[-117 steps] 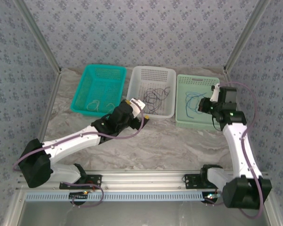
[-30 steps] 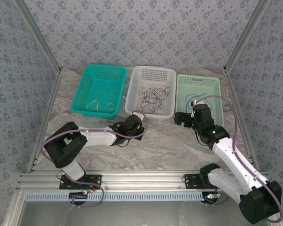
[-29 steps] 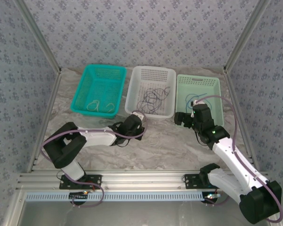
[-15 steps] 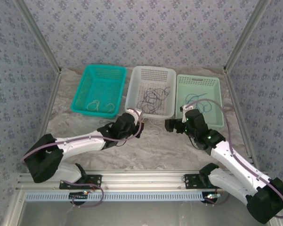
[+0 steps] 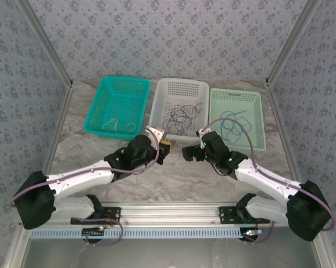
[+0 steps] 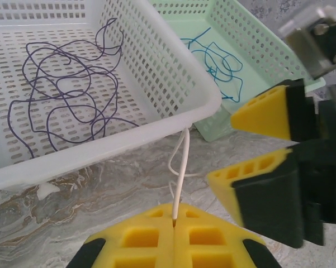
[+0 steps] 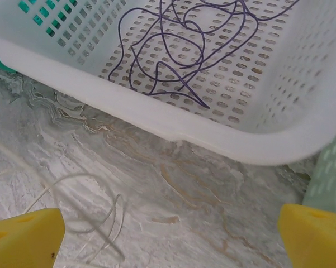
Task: Untangle the cables
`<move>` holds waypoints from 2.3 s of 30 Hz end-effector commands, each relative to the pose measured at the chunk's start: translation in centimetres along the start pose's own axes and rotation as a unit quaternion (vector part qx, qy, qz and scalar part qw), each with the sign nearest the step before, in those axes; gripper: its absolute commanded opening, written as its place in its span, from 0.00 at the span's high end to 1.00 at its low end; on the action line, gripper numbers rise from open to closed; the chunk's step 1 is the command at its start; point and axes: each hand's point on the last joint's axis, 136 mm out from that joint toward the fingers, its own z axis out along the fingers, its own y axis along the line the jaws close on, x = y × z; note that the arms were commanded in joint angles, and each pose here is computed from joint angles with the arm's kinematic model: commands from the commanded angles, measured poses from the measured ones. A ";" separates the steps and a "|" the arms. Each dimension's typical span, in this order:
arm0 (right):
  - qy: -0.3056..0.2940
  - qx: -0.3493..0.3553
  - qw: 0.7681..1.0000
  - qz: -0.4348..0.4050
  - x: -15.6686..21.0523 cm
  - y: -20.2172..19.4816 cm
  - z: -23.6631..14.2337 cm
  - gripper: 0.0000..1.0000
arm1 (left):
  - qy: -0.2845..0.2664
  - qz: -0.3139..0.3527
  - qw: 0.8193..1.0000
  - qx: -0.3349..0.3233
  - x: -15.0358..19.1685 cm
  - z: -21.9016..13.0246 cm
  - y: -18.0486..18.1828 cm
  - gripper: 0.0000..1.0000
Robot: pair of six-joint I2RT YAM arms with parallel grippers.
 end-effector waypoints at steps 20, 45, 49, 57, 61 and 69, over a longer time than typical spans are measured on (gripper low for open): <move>-0.027 -0.036 0.999 -0.001 -0.8 4.5 4.6 0.00 | -0.072 0.014 0.994 0.087 -4.2 -3.3 -3.9 0.98; 0.060 0.052 0.997 -0.010 5.3 0.8 4.3 0.04 | -0.183 0.110 0.976 0.048 -11.6 -12.3 -3.6 0.96; 0.066 0.059 0.996 -0.008 6.1 0.3 4.1 0.04 | -0.185 0.123 0.975 0.031 -12.5 -13.0 -3.2 0.96; 0.070 0.073 0.995 -0.001 6.9 -0.6 3.4 0.04 | -0.206 0.139 0.968 0.033 -14.2 -14.3 -3.6 0.96; 0.051 0.058 0.997 -0.004 5.8 0.0 2.1 0.01 | -0.201 0.140 0.969 0.030 -14.0 -14.0 -3.5 0.96; 0.011 0.023 1.000 -0.017 3.1 1.1 -2.7 0.00 | -0.172 0.126 0.977 0.012 -12.3 -12.0 -2.1 0.96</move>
